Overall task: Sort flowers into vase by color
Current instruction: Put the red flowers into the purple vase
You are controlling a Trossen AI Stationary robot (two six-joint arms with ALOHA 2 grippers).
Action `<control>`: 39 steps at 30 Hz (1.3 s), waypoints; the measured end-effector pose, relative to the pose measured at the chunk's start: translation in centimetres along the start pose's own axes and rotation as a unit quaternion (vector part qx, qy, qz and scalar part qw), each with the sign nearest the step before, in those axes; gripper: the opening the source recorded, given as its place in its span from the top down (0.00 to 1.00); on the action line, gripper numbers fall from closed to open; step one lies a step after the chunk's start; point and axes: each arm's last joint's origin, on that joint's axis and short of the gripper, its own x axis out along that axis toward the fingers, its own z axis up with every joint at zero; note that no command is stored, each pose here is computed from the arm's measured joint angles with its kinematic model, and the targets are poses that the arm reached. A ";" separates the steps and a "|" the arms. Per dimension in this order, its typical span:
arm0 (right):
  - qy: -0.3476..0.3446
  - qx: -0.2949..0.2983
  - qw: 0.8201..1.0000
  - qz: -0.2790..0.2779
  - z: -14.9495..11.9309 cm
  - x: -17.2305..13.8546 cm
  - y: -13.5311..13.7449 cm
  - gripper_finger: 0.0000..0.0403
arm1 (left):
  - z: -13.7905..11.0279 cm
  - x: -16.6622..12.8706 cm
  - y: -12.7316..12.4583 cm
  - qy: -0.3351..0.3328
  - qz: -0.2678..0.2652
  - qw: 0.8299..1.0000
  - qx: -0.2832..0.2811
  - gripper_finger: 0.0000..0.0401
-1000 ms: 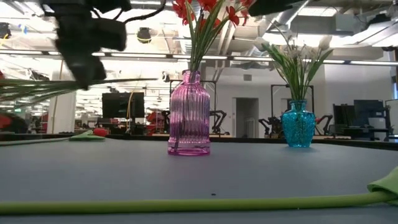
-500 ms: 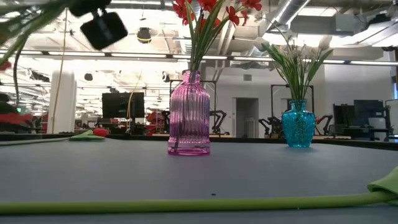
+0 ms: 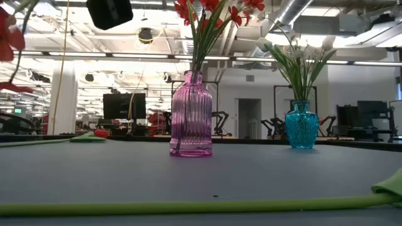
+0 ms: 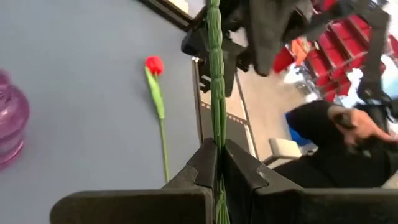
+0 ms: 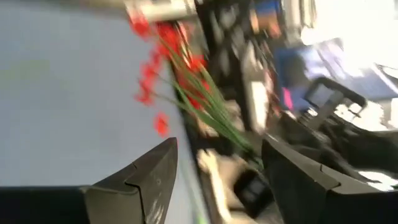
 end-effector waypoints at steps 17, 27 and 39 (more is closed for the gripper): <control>0.230 -0.159 0.959 -0.052 -0.5 7.1 -0.6 0.44 | -0.9 -0.1 0.9 0.027 0.068 0.997 -0.006 1.00; 0.248 -0.168 0.953 -0.041 -1.1 7.3 -0.5 0.73 | -1.1 -0.1 1.1 0.043 0.073 0.996 0.020 1.00; 0.246 -0.165 0.955 -0.007 -1.4 7.3 0.4 0.91 | -1.2 -0.1 1.2 0.054 0.072 0.989 0.120 0.95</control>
